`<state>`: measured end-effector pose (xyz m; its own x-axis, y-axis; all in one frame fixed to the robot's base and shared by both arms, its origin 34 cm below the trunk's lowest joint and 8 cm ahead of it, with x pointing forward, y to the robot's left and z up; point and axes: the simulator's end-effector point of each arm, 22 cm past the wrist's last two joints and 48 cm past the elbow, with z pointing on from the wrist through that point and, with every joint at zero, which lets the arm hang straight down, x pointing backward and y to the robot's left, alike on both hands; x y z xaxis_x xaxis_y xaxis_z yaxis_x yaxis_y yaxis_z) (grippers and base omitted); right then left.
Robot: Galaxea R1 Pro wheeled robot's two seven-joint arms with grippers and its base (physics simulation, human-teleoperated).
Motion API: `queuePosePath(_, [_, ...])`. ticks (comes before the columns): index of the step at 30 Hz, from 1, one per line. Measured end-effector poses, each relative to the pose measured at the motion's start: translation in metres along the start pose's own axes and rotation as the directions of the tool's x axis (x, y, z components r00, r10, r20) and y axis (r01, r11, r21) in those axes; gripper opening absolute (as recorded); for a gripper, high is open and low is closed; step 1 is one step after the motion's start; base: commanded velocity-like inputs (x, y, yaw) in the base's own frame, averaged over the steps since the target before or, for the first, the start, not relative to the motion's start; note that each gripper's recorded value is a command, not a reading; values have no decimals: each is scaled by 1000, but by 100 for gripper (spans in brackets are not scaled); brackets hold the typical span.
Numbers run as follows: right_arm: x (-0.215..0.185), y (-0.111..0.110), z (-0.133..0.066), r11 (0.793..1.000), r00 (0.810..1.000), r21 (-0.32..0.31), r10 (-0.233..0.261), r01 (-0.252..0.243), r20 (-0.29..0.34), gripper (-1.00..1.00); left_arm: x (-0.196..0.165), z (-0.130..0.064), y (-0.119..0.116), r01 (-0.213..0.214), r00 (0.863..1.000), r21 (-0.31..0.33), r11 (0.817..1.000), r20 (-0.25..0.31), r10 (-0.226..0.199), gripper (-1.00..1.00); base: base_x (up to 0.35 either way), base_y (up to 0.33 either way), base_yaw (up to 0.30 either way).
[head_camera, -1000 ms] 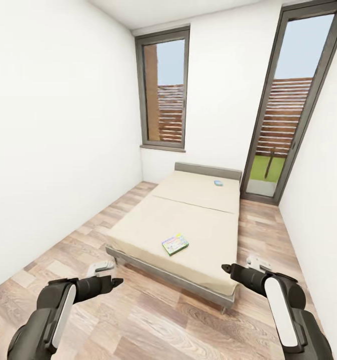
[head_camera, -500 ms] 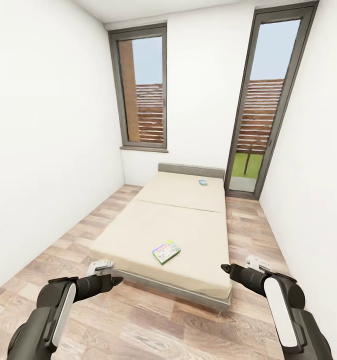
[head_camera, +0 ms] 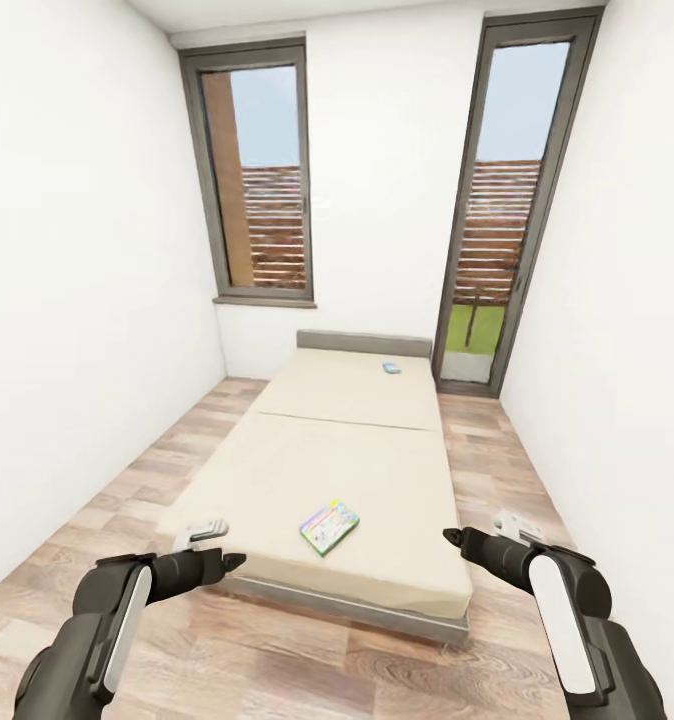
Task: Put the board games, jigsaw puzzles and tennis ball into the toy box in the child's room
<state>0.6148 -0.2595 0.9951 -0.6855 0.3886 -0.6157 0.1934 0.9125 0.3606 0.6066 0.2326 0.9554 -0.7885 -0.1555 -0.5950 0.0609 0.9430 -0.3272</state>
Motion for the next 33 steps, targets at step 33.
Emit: queuePosePath(33, [-8,10,-11,1000,1000,-18,-7,7,26,100,-12,-12,-6,-11,999,5,1000,35,11,100,247,157,-163])
